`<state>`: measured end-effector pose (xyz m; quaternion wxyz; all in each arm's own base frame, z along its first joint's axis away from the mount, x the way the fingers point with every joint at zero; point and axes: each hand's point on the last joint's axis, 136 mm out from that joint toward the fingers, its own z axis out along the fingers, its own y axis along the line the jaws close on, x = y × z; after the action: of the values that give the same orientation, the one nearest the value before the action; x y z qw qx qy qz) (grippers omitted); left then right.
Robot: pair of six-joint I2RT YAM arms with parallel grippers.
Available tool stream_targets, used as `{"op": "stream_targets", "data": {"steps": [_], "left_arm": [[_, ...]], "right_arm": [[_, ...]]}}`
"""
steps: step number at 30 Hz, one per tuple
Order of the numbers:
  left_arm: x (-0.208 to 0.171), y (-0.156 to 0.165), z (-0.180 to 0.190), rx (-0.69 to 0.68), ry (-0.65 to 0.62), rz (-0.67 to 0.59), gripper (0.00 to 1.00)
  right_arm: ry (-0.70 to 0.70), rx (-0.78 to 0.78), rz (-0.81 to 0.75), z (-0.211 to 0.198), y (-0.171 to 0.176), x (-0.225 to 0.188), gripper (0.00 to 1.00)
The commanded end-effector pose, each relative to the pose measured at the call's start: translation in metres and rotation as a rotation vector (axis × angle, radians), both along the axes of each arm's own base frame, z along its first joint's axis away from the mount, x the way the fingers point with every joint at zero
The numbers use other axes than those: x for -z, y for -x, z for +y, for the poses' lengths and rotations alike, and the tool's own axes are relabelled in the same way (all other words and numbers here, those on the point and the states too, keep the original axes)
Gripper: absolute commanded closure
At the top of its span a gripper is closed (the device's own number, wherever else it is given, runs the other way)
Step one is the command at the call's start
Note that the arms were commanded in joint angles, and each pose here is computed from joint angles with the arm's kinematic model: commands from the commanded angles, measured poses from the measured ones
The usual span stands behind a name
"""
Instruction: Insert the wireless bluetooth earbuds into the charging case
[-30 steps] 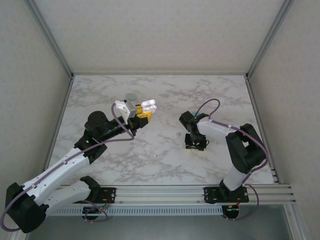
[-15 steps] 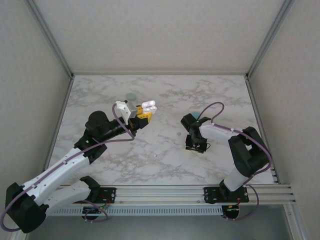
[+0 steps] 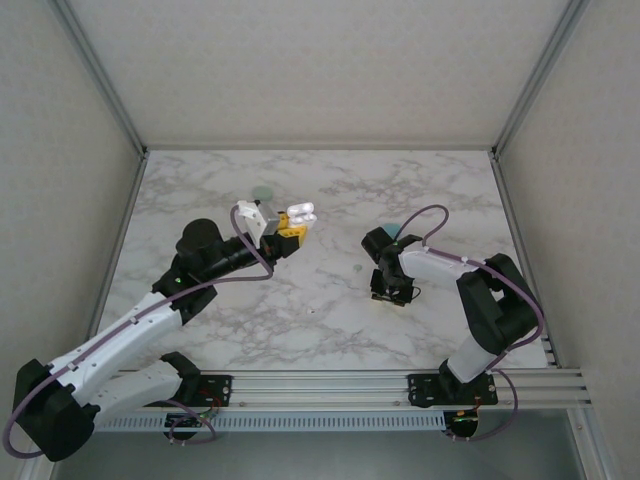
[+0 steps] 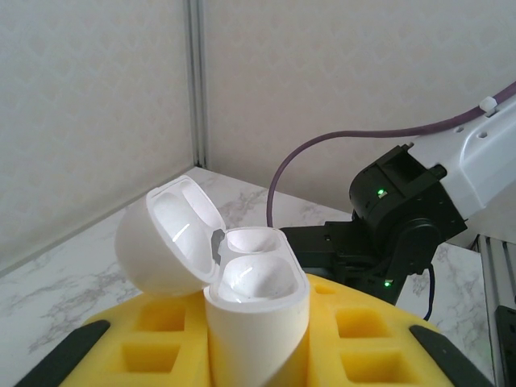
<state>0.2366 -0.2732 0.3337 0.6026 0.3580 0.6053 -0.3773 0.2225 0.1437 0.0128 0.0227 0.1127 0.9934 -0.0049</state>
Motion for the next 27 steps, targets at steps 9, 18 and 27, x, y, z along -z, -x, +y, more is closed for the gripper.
{"op": "stream_targets", "data": {"steps": [9, 18, 27], "left_arm": [[-0.022, 0.006, -0.004, 0.036, 0.030, -0.038, 0.99], [-0.022, 0.006, -0.004, 0.036, 0.031, -0.036, 0.99], [-0.018, -0.001, -0.002, -0.006, 0.025, -0.033, 0.98]], "right_arm": [[0.036, -0.018, -0.030, -0.006, -0.004, 0.003, 0.69], [-0.018, -0.108, -0.118, 0.003, -0.014, -0.014, 0.74], [-0.095, -0.248, -0.417, 0.021, -0.038, -0.106, 0.74]]}}
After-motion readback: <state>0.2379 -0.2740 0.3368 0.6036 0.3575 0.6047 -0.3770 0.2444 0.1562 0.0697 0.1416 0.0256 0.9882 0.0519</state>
